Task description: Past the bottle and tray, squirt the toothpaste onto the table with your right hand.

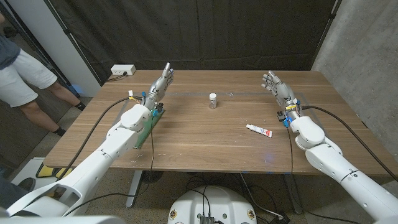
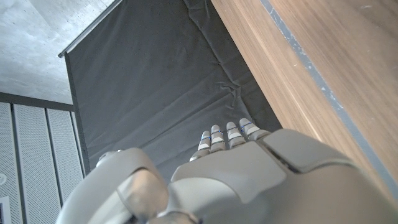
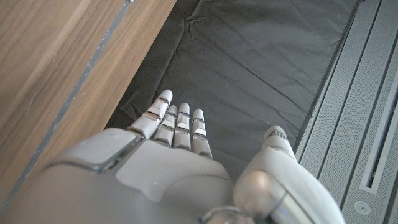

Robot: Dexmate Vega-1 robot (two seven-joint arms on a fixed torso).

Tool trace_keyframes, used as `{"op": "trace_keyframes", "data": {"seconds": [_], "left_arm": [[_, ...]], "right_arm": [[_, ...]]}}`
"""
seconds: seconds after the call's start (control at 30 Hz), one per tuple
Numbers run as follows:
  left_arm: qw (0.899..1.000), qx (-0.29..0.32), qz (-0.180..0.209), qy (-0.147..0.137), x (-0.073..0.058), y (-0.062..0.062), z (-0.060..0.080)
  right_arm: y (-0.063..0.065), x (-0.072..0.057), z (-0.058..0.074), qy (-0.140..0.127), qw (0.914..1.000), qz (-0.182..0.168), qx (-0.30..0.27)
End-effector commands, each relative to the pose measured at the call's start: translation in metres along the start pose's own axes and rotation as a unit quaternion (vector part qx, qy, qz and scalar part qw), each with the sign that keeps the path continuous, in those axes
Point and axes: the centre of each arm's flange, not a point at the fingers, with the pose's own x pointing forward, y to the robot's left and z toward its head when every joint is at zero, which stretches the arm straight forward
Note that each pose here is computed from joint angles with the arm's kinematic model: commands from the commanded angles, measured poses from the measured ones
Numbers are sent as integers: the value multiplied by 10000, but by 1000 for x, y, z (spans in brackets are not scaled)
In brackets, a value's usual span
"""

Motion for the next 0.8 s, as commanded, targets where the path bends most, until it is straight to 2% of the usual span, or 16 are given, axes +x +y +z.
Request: {"op": "trace_keyframes", "data": {"seconds": [0.03,0.23,0.37,0.53,0.67,0.8], "left_arm": [[10000,62,0,22,-18,-4,6],[9999,-138,-88,-54,-25,-6,4],[9998,99,-111,-107,-32,-1,8],[9997,190,-29,-145,-38,1,10],[9995,204,-144,-180,-39,0,11],[9995,180,-158,-211,-40,0,12]], "right_arm": [[13,-34,13,-214,9990,-138,-366],[17,-53,21,-77,9971,-221,-719],[18,-67,27,42,9933,-325,-1105],[18,-85,29,204,9906,-425,-1288],[15,-100,33,344,9843,-567,-1635],[14,-109,37,427,9793,-672,-1862]]}}
